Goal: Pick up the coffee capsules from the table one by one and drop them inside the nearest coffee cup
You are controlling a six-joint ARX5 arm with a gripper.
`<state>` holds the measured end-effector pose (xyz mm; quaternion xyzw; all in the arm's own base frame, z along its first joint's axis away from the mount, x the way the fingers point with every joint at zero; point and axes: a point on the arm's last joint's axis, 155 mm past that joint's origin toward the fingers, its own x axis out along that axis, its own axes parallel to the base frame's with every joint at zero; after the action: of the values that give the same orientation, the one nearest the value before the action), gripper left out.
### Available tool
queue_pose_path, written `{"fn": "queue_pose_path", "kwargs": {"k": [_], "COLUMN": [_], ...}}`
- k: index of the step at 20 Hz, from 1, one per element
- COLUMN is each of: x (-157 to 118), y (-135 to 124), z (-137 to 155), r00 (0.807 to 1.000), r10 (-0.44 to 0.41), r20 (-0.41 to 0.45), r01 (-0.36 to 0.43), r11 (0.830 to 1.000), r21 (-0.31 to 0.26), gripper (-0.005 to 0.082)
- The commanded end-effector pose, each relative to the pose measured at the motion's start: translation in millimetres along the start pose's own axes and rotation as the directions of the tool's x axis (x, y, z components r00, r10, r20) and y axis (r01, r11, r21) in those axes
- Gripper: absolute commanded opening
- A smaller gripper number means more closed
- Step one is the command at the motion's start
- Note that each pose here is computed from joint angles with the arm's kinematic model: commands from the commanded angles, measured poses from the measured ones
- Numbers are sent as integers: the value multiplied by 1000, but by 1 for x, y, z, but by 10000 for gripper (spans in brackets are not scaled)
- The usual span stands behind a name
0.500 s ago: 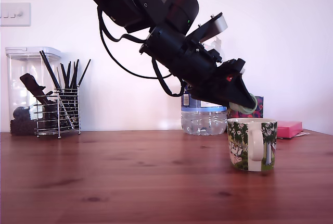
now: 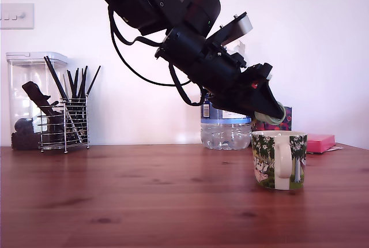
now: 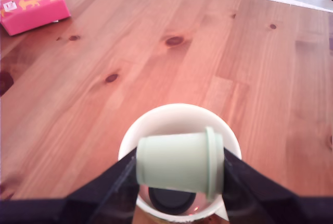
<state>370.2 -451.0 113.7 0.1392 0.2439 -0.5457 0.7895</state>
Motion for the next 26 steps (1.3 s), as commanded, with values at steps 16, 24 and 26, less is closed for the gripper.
{"fn": "queue_pose_path", "kwargs": {"k": [16, 24, 26], "x": [4, -27, -43], "y": [6, 12, 14], "z": [-2, 25, 31], "r00": [999, 996, 995], "r10": [31, 82, 103], "r20": [-7, 23, 12], "r01": [-31, -81, -103], "r11": [999, 997, 994], "r21": [-7, -13, -21], "gripper": [769, -11, -11]}}
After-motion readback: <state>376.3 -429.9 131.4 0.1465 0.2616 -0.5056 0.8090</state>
